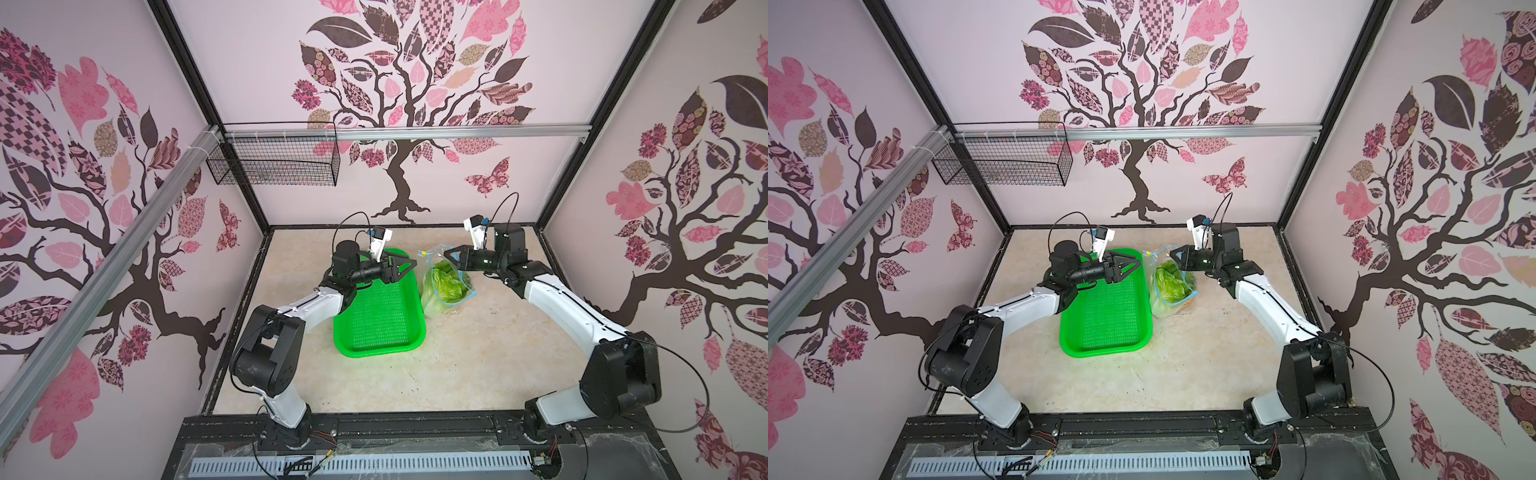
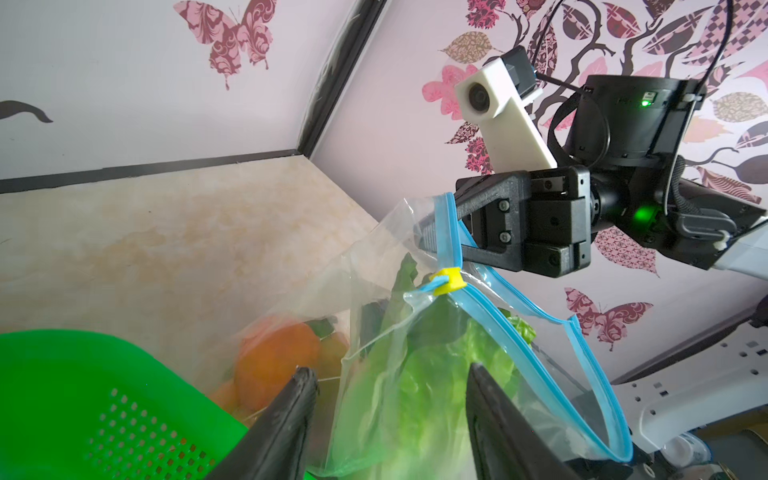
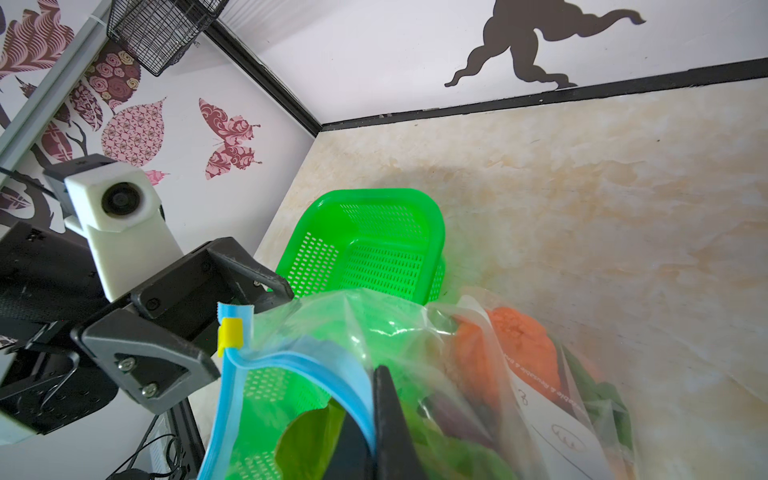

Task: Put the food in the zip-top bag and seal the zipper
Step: 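Lift the bag by both zipper edges, bringing the grippers together above it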

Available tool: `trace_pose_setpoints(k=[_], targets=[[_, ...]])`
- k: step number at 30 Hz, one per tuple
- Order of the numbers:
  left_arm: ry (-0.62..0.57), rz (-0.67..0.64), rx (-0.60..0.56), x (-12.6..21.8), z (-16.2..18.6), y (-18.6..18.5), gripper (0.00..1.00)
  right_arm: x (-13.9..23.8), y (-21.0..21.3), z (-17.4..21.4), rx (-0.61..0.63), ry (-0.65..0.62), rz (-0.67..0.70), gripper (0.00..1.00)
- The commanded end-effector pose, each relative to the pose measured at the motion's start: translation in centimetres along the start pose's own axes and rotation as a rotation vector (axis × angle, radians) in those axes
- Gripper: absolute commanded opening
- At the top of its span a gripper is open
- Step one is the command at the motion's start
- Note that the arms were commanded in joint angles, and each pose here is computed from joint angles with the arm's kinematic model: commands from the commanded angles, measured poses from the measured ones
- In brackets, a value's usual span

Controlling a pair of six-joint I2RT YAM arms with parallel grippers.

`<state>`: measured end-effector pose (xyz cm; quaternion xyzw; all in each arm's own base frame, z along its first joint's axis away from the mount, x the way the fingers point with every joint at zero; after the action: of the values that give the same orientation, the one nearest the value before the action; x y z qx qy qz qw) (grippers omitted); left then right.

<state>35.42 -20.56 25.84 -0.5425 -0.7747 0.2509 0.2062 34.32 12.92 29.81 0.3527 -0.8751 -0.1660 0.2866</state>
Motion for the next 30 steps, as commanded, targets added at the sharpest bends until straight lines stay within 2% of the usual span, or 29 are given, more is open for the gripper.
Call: trace_pose_setpoints(k=[1, 6, 8, 9, 11, 12, 19, 22, 26, 28, 30], targets=[[-0.019, 0.096, -0.072, -1.2, -1.9, -1.0, 0.58, 1.1, 1.3, -1.8, 0.03, -0.053, -0.033, 0.0], [-0.005, 0.152, -0.064, -3.1, -2.3, -0.9, 0.52, 1.1, 1.2, -1.6, 0.026, -0.044, -0.035, 0.0], [0.019, 0.157, -0.058, -3.9, -2.2, -1.1, 0.44, 1.1, 1.2, -1.6, 0.025, -0.041, -0.028, 0.0], [0.034, 0.161, -0.058, -4.2, -2.1, -1.2, 0.35, 1.1, 1.1, -1.5, 0.026, -0.038, -0.025, 0.0], [0.046, 0.175, -0.057, -4.3, -2.0, -1.4, 0.08, 1.1, 1.1, -1.6, 0.027, -0.039, -0.018, 0.0], [0.045, 0.177, -0.052, -4.2, -1.9, -1.6, 0.0, 1.2, 1.2, -1.6, 0.028, -0.041, -0.013, 0.0], [0.021, 0.125, -0.079, -2.3, -1.8, -3.1, 0.0, 1.8, 1.6, -2.2, 0.048, -0.056, 0.012, 0.02], [0.017, 0.096, -0.101, -1.8, -2.0, -3.7, 0.0, 2.5, 2.1, -2.8, 0.08, -0.062, 0.029, 0.19], [0.004, 0.069, -0.128, -1.2, -2.3, -4.4, 0.0, 4.1, 3.1, -3.9, 0.155, -0.095, 0.077, 0.34], [0.008, 0.054, -0.14, -1.0, -2.3, -4.5, 0.0, 5.1, 3.9, -4.4, 0.2, -0.124, 0.087, 0.47], [0.014, 0.038, -0.148, -1.0, -2.3, -4.6, 0.0, 6.0, 4.6, -4.8, 0.237, -0.153, 0.079, 0.52]])
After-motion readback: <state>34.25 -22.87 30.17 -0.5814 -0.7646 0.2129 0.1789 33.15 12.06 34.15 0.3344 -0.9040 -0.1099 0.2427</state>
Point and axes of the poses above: each gripper's point midway between its finger pads, its own x axis back along the fingers, its own y axis along the line the jaws close on, z = x × y, the point moved 10 cm from there along x, back along the fingers, and after that the axes turned 6 degrees about x, right-handed, at the moved point
